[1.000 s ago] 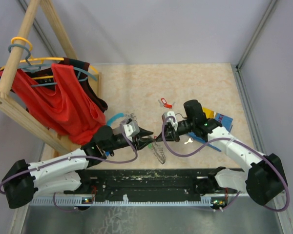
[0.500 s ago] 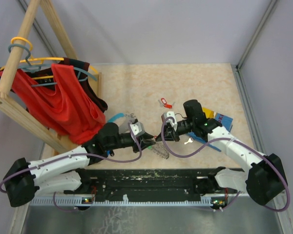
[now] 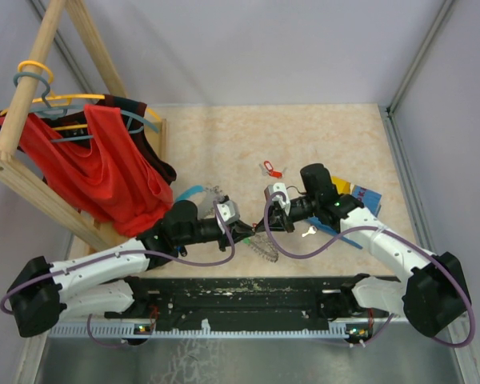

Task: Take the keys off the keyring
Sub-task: Remove the key from the keyring.

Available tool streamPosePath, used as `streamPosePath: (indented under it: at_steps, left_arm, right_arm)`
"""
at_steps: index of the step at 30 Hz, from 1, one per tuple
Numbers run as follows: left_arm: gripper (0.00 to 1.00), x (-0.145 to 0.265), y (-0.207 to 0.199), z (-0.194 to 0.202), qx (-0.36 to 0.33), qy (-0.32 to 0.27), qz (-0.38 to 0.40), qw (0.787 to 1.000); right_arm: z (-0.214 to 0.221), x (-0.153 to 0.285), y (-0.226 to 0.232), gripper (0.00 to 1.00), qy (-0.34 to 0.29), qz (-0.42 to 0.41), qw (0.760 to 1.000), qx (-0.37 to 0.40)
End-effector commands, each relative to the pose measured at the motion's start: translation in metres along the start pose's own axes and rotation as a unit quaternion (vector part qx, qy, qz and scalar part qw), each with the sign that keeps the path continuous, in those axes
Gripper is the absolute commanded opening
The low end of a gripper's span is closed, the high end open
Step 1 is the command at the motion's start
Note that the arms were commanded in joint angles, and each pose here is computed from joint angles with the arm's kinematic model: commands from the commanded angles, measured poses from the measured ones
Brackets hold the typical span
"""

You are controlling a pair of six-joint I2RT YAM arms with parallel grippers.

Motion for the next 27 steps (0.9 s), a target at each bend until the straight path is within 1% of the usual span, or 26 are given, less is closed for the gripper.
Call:
streamPosePath:
  at_steps: [1,6,7,11,17,21,22,24,27]
  left_arm:
    - [0.19,-0.003,-0.002,-0.013,-0.005,-0.010,0.009,1.000]
    - [0.18,-0.003,-0.002,-0.012,-0.007,-0.008,0.009,1.000]
    - [0.16,-0.003,-0.002,-0.012,-0.008,-0.007,0.010,1.000]
    - [0.01,-0.004,-0.003,-0.012,-0.010,-0.004,0.014,1.000]
    - [0.00,0.000,0.000,-0.013,-0.020,-0.009,0.003,1.000]
    - [0.00,0.006,0.001,-0.017,-0.032,-0.027,-0.008,0.999]
    - [0.00,0.007,0.002,-0.018,-0.036,-0.034,-0.011,0.999]
    - [0.00,0.010,0.001,-0.019,-0.044,-0.047,-0.009,0.998]
    - [0.00,0.012,0.000,-0.019,-0.049,-0.056,-0.006,0.997]
  right_arm:
    - [-0.032,0.001,-0.012,0.00,-0.031,0.001,0.998,0.059]
    - [-0.032,0.001,-0.012,0.00,-0.031,0.001,0.998,0.060]
    - [-0.032,0.001,-0.012,0.00,-0.031,0.001,0.998,0.060]
    - [-0.031,0.000,-0.012,0.00,-0.031,0.000,0.998,0.059]
    - [-0.031,0.000,-0.011,0.01,-0.032,0.000,0.998,0.058]
    - [-0.033,0.002,-0.011,0.22,-0.031,0.001,0.998,0.061]
    - [-0.032,0.002,-0.011,0.25,-0.029,0.001,0.998,0.060]
    - [-0.033,0.002,-0.012,0.29,-0.029,0.003,0.998,0.060]
    - [-0.034,0.003,-0.011,0.31,-0.032,0.000,0.998,0.060]
Point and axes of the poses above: each gripper's point midway between its finger pads, its own x axis back along the fingers, its own y axis along the line the jaws close on, z = x × y, the point moved 4 cm from there along x, back along the fingers, and after that the axes turned 14 degrees about x, right-handed, at the moved point
